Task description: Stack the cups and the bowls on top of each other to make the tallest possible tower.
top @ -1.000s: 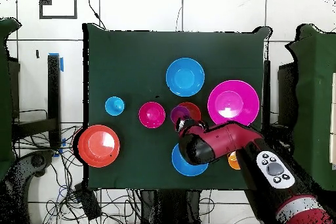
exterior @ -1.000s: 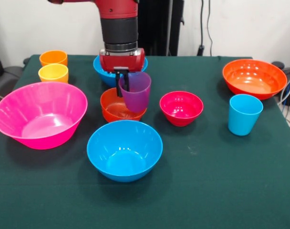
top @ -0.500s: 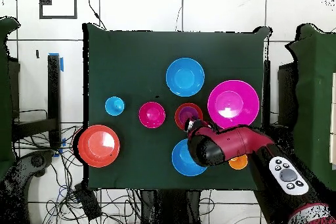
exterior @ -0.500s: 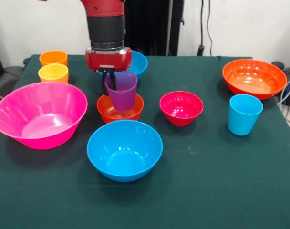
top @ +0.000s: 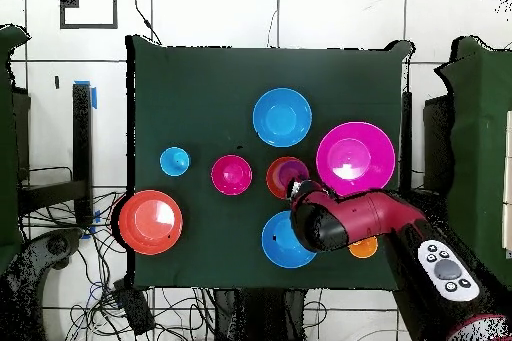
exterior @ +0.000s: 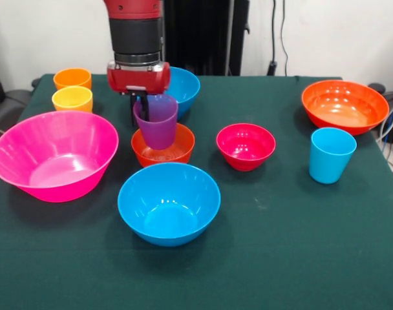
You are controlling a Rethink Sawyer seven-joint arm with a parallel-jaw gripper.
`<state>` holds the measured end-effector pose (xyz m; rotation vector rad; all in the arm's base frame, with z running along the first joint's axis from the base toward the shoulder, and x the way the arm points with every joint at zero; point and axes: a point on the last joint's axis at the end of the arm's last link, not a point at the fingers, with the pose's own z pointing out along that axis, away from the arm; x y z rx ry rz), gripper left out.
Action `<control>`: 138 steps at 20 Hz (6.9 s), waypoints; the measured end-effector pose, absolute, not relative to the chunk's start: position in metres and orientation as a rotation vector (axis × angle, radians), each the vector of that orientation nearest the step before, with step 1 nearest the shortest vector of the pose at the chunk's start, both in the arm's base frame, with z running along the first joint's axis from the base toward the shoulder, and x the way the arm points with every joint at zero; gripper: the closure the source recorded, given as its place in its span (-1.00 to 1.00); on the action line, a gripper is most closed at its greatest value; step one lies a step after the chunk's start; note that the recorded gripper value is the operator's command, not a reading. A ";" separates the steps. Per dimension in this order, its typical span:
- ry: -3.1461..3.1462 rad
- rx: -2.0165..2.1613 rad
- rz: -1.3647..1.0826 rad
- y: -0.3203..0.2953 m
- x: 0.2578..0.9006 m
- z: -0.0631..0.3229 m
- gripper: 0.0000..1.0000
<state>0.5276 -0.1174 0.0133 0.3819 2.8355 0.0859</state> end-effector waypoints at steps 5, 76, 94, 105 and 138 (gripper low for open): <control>2.863 0.353 0.100 -0.099 0.528 -0.003 1.00; 2.765 0.308 -0.254 -0.082 0.541 0.094 -1.00; 2.726 0.335 -0.242 -0.061 0.547 0.144 -1.00; 2.786 0.300 -0.203 -0.041 0.538 0.113 -1.00; 2.761 0.196 -0.248 -0.012 0.514 0.115 -1.00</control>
